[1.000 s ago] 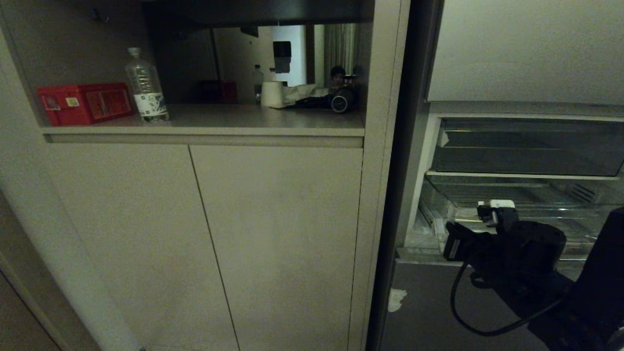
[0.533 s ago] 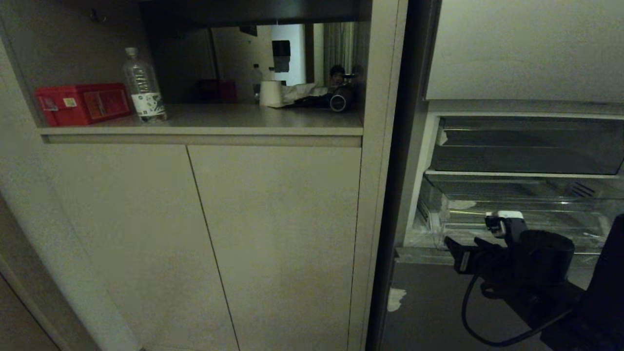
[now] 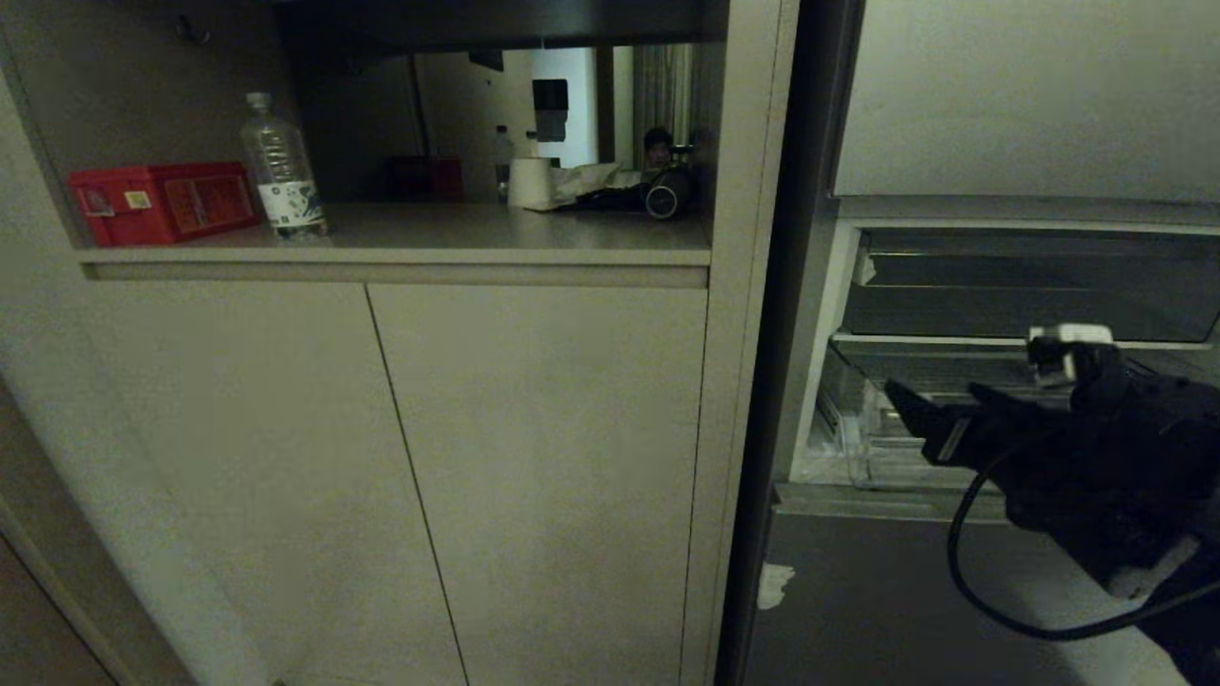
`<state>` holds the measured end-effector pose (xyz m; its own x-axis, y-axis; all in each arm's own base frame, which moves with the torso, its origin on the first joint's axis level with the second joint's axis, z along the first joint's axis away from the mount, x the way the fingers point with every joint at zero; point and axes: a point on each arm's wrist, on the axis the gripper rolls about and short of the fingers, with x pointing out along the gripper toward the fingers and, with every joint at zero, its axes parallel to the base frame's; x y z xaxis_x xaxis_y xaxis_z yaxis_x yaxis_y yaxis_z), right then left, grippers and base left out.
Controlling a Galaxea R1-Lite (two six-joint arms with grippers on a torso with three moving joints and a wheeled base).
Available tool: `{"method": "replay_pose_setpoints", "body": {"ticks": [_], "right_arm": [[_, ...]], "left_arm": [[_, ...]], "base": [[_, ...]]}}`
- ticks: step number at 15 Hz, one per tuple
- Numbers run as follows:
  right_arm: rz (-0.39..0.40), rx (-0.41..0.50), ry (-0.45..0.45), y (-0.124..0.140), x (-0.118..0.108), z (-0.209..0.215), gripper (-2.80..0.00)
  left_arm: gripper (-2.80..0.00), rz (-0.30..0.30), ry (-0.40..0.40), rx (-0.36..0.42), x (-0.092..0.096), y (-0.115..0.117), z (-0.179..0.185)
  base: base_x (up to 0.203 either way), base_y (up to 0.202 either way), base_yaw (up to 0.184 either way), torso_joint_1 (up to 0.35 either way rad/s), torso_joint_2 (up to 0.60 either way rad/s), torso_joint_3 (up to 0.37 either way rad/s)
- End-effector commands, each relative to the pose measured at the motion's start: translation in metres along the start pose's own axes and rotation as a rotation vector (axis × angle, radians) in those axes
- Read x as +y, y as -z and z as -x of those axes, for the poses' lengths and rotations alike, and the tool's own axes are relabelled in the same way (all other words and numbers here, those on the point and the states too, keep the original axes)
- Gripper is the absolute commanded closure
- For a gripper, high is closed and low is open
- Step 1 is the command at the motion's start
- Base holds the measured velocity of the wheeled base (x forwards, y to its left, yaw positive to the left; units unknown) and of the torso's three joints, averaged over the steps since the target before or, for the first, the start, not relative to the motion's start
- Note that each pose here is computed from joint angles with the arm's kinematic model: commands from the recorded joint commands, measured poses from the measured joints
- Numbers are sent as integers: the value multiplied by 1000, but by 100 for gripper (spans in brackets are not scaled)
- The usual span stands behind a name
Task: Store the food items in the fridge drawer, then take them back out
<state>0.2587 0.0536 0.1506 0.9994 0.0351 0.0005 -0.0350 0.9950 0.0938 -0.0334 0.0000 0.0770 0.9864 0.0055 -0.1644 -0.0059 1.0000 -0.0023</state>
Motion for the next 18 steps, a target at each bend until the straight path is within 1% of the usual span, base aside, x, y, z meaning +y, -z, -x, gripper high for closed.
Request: {"method": "replay_pose_setpoints", "body": {"ticks": [1, 2, 4, 5, 7, 8, 10, 13, 18], "right_arm": [[5, 32, 10, -54, -7, 11, -280], [11, 91, 29, -67, -14, 7, -280], [20, 148, 65, -87, -27, 0, -280], [41, 191, 97, -89, -37, -8, -280], [94, 251, 139, -81, -52, -25, -280], [103, 263, 151, -79, -57, -31, -280], [110, 296, 165, -73, -63, -41, -280], [107, 299, 162, -74, -77, -61, -280], [107, 376, 160, -67, -94, -98, -280]], "left_arm": [[0, 0, -1, 3, 0, 0, 0], [0, 0, -1, 4, 0, 0, 0], [0, 0, -1, 3, 0, 0, 0], [0, 0, -1, 3, 0, 0, 0], [0, 0, -1, 3, 0, 0, 0], [0, 0, -1, 2, 0, 0, 0], [0, 0, -1, 3, 0, 0, 0], [0, 0, -1, 4, 0, 0, 0], [0, 0, -1, 2, 0, 0, 0]], "base": [[0, 0, 0, 0, 0, 0], [0, 0, 0, 0, 0, 0], [0, 0, 0, 0, 0, 0], [0, 0, 0, 0, 0, 0], [0, 0, 0, 0, 0, 0], [0, 0, 0, 0, 0, 0], [0, 0, 0, 0, 0, 0], [0, 0, 0, 0, 0, 0], [0, 0, 0, 0, 0, 0]]}}
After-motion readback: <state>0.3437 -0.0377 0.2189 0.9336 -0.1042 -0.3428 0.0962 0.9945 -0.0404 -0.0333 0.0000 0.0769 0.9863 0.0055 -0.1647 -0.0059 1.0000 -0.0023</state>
